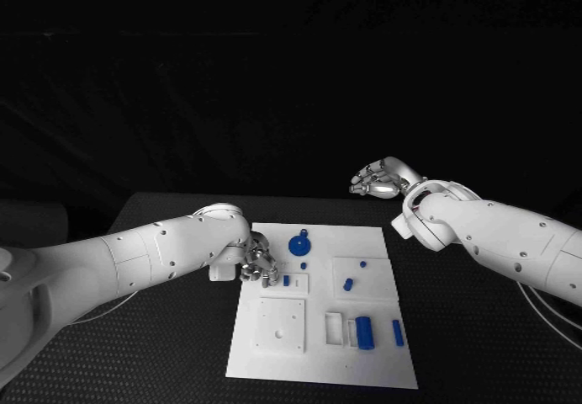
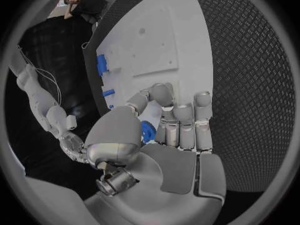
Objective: Assemble the parts on the task board
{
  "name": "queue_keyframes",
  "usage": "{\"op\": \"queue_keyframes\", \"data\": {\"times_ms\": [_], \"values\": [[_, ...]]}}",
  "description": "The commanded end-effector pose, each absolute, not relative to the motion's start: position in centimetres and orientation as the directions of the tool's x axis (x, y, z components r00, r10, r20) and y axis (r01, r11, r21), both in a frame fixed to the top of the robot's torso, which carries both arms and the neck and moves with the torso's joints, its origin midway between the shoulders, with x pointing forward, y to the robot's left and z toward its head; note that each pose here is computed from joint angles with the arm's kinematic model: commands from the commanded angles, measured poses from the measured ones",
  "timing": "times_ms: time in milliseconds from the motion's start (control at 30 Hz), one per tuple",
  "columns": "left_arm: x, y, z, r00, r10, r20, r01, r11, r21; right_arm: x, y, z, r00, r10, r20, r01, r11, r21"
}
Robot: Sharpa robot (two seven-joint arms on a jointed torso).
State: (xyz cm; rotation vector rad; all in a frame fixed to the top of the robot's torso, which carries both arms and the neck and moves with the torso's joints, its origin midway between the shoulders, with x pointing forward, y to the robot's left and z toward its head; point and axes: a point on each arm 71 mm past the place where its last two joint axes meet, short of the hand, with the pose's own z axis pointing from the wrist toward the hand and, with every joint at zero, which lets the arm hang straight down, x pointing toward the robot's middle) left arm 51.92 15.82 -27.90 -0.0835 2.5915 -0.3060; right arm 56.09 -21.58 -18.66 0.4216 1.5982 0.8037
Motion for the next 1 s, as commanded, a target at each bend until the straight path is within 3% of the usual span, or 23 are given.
{"op": "queue_keyframes", "data": {"times_ms": [33, 1000], "values": [[52.07, 15.73, -28.07, -0.854, -0.147, -0.498, -0.019, 0.967, -0.253, 56.06, -21.38, -18.69, -0.21, 0.67, -0.712, -0.178, 0.69, 0.702], [52.33, 16.26, -27.86, -0.828, -0.19, -0.528, -0.054, 0.963, -0.263, 56.04, -21.59, -18.69, -0.209, 0.67, -0.712, -0.175, 0.691, 0.701]]}}
